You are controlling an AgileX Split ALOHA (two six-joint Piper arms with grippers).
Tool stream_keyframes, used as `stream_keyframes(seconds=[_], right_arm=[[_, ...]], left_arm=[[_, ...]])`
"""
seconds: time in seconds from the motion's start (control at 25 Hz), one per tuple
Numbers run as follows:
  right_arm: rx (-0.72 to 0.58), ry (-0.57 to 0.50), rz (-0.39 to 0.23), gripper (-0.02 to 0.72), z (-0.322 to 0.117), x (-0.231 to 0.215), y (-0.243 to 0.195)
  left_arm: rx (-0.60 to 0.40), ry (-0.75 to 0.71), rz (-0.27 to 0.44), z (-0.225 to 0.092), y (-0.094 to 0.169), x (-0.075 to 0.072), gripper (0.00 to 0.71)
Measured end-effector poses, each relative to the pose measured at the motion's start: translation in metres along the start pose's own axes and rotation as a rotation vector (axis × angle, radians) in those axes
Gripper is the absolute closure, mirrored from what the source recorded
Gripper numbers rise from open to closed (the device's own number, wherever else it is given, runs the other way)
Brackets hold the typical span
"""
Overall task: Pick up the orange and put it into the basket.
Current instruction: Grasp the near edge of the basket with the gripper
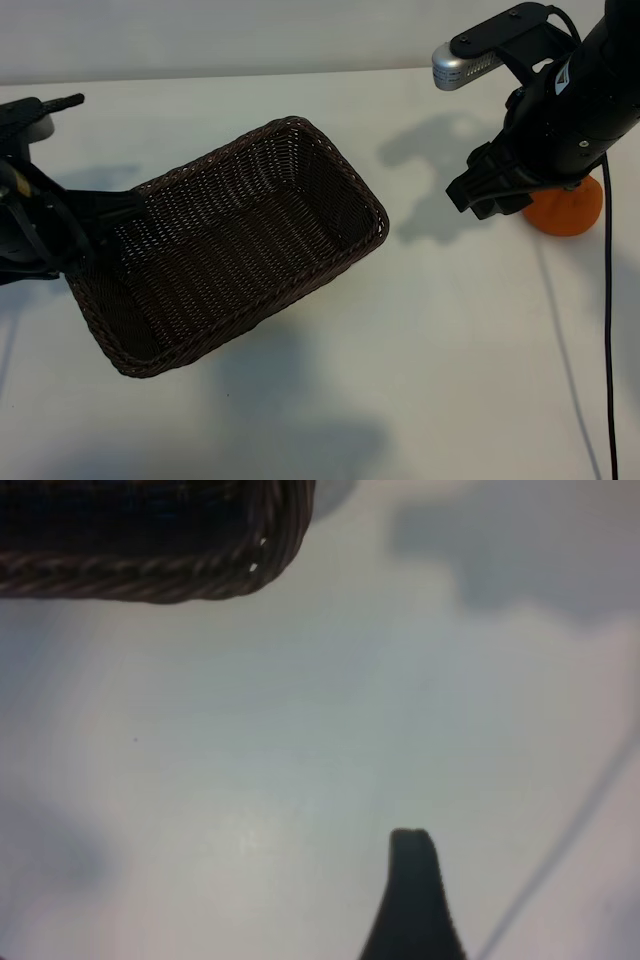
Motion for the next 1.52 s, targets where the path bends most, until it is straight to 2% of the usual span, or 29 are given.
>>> stream_keyframes(seconds=[0.64, 1.52], right_arm=[[0.003, -0.001, 0.001, 0.191, 0.0, 0.0, 0.0], [0.004, -0.001, 0.0, 0.191, -0.001, 0.0, 0.0]], left_arm=[[0.065, 0.023, 0.006, -0.008, -0.004, 0.0, 0.146], [0.069, 0.038, 0.091, -0.009, -0.003, 0.012, 0.146]])
Point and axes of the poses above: a point on each arm's last joint axis where the gripper is mounted, y pointing back along that axis away from the gripper, x along the wrist's bending axis when the last joint is at zero, z = x × y, the point moved 6 cm from there along -y, pointing out along that axis toward the gripper, and after that the axes turned 11 degrees about -y, right-handed, at the moved point
